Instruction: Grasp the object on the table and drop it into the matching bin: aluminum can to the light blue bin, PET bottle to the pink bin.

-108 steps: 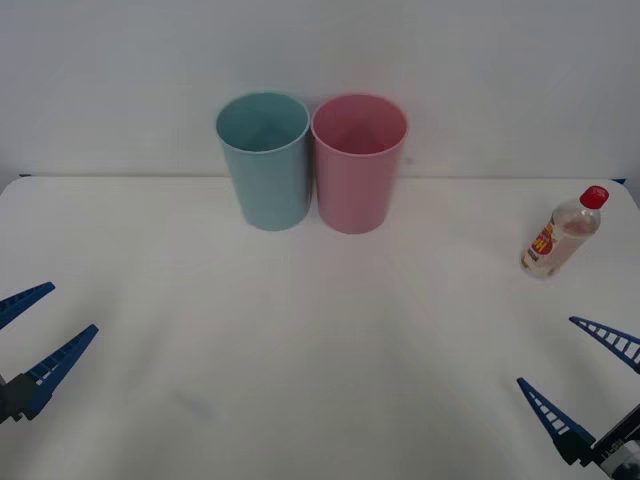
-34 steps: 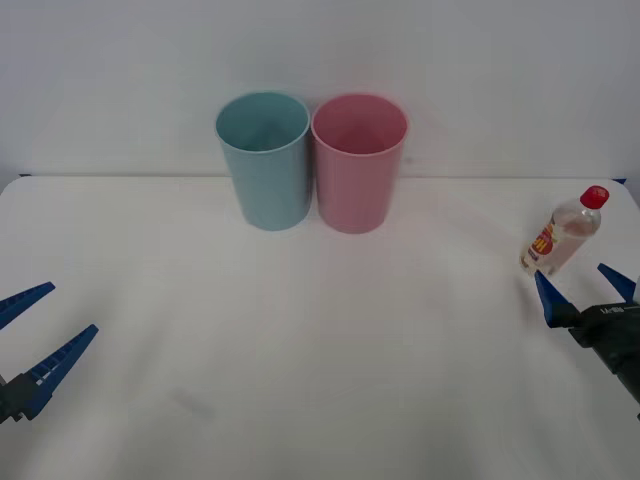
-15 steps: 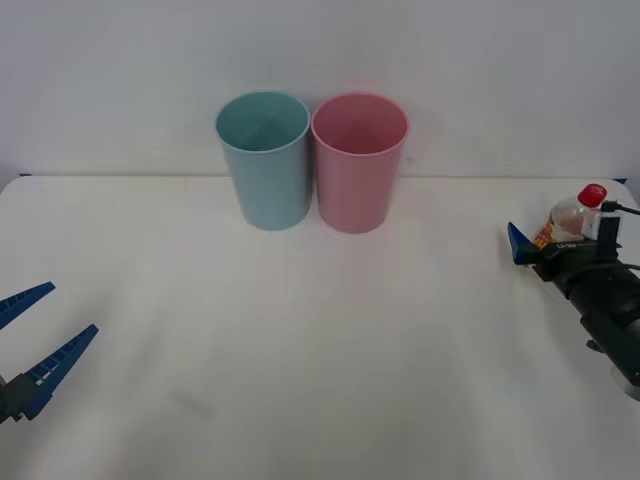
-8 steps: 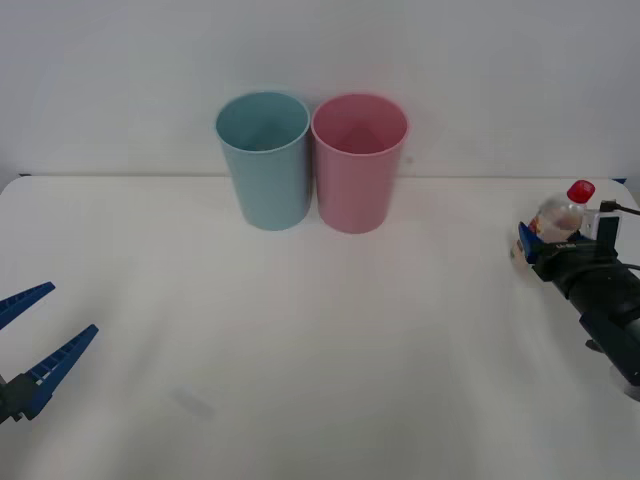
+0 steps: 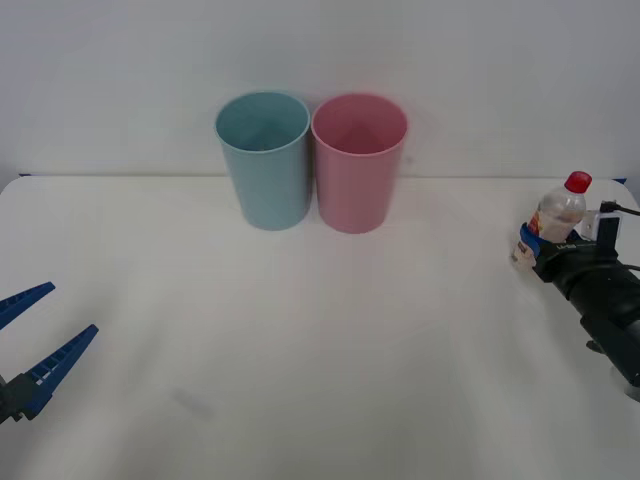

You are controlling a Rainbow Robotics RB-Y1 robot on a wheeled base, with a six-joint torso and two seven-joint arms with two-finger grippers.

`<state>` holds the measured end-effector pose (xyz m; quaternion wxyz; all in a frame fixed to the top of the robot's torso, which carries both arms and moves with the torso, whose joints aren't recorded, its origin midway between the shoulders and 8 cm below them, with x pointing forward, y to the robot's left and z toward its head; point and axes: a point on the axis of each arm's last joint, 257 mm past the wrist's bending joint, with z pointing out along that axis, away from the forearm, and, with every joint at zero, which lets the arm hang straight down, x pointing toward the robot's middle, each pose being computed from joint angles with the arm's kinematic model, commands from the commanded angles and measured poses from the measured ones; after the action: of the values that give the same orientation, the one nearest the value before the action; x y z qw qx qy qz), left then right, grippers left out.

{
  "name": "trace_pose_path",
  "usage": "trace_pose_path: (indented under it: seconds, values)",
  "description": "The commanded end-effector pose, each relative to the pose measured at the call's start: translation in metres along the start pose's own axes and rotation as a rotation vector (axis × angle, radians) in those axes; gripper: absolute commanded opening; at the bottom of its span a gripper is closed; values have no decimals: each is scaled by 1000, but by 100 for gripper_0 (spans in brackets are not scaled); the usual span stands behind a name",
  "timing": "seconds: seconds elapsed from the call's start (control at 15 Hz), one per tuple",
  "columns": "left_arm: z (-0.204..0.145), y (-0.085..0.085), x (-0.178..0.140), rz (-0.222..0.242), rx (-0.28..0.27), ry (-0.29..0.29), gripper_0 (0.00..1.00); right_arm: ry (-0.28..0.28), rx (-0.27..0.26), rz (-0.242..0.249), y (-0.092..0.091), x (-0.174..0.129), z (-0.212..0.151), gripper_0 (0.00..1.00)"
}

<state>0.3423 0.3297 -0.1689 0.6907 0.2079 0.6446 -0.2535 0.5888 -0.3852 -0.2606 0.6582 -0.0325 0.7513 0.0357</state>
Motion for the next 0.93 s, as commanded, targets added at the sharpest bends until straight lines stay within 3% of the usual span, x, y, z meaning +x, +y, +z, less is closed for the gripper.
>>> trace_pose_path:
  seconds: [0.07, 0.13, 0.4, 0.93]
  values:
    - [0, 0, 0, 0, 0, 0, 100, -12, -25, -6, 9, -6, -1, 0]
    - [0, 0, 0, 0, 0, 0, 100, -31, -41, -17, 16, -14, -5, 0]
    - [0, 0, 0, 0, 0, 0, 100, -66, -112, 37, 42, -36, -22, 0]
    - [0, 0, 0, 0, 0, 0, 100, -190, -186, -13, 69, -106, -39, 0]
